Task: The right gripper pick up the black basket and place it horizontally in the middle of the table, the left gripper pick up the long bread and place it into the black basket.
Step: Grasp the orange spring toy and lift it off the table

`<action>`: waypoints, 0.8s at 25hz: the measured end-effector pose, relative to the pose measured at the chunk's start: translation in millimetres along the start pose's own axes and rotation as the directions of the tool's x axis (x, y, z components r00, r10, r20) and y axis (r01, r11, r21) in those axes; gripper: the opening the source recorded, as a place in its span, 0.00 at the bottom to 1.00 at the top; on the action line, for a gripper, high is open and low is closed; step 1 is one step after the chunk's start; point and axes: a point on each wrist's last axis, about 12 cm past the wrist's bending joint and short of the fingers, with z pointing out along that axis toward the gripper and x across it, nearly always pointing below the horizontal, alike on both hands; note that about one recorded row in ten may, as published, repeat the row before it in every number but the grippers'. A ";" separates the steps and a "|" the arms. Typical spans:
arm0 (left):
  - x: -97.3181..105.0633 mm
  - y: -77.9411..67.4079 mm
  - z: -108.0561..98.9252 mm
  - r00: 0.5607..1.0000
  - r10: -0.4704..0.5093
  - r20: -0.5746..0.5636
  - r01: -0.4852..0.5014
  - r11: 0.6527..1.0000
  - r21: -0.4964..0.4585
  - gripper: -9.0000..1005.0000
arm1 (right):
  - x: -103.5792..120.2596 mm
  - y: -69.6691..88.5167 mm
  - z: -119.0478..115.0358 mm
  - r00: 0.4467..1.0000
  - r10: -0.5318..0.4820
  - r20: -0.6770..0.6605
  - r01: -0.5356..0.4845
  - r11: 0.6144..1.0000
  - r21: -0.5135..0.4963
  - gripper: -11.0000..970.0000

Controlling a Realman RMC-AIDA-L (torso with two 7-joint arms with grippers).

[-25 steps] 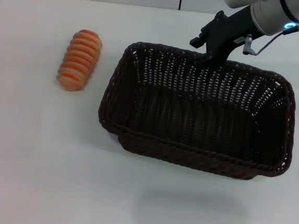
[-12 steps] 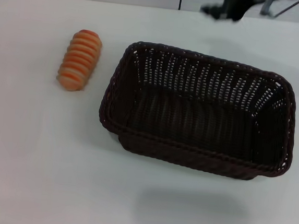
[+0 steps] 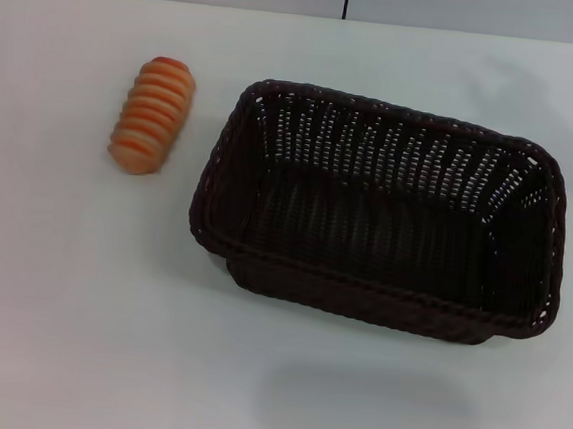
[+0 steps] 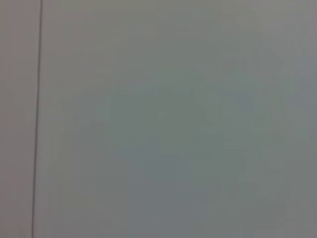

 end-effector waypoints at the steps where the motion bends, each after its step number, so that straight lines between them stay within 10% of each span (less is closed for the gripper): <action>1: -0.7 -1.3 -0.1 1.000 0.001 0.001 -0.001 1.000 0.004 0.86 | 3.9 -0.4 -7.6 1.000 0.012 0.005 -0.012 1.000 0.025 0.46; 20: -9.4 -12.7 -2.8 1.000 0.008 -0.010 -0.008 0.999 0.051 0.86 | 88.2 -21.2 -150.0 0.969 0.196 0.152 -0.242 0.885 0.399 0.46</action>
